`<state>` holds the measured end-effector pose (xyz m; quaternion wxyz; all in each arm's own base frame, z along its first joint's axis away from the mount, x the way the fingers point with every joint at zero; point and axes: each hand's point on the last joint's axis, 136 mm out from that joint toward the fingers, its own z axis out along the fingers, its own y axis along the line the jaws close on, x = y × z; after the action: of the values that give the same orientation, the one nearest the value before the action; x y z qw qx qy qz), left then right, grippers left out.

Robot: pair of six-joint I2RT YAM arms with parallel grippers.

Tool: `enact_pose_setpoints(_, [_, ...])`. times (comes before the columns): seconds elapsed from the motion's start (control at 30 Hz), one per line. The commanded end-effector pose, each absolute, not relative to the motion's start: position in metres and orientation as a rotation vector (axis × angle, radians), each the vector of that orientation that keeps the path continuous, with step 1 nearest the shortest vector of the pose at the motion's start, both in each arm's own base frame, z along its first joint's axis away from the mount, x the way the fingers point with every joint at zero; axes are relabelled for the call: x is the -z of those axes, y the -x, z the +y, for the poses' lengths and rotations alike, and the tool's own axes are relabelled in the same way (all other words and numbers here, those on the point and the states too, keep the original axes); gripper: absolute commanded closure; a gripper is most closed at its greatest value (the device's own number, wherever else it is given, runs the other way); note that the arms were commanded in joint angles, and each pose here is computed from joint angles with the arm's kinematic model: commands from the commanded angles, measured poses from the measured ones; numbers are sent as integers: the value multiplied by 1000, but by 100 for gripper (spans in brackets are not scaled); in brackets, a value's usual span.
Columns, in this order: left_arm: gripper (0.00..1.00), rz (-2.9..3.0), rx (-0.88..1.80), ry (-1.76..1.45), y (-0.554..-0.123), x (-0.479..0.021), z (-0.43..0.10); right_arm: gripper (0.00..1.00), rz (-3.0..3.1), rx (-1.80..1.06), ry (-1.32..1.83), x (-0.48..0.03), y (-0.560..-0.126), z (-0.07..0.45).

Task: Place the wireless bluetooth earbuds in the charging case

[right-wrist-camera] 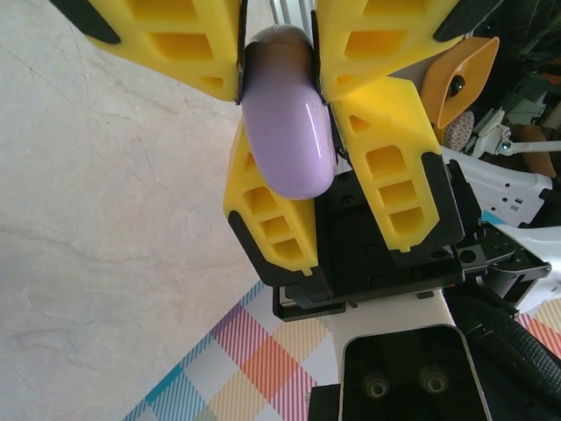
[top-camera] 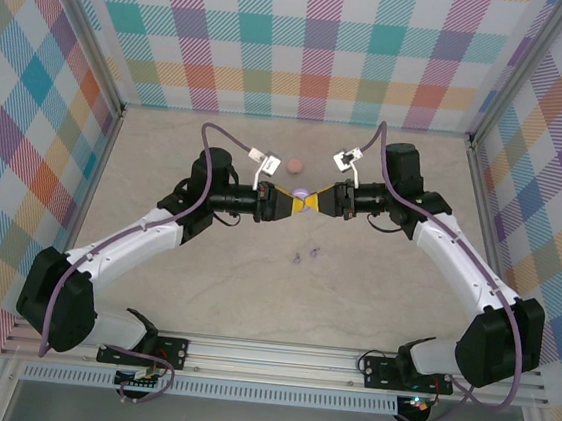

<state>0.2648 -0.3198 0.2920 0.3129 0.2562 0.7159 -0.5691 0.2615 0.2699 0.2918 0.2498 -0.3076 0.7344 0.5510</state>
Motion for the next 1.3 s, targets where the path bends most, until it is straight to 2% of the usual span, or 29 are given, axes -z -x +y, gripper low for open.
enact_pose_setpoints(0.0, [71, 1802, 1546, -732, -258, -311, -329, 76, 1935, -1500, 889, -305, -257, 272])
enact_pose_setpoints(0.23, [80, 1809, 1555, -733, -258, -309, -335, 75, 1946, -1516, 896, -301, -254, 272])
enact_pose_setpoints(0.37, [88, 1831, 1512, -717, -264, -306, -334, 70, 1980, -1452, 869, -297, -257, 268])
enact_pose_setpoints(0.47, [88, 1869, 1417, -718, -271, -300, -331, 63, 2022, -1342, 816, -293, -262, 260])
enact_pose_setpoints(0.6, [80, 1846, 1264, -745, -286, -291, -328, 54, 2058, -1228, 756, -290, -265, 249])
enact_pose_setpoints(0.7, [79, 1721, 1179, -833, -287, -291, -327, 52, 2077, -1179, 737, -289, -263, 243])
enact_pose_setpoints(0.97, [78, 1569, 1038, -1077, -279, -284, -329, 49, 2085, -1152, 734, -288, -251, 236])
enact_pose_setpoints(1.27, [81, 1427, 1016, -1153, -270, -284, -331, 48, 2104, -1111, 760, -285, -245, 240])
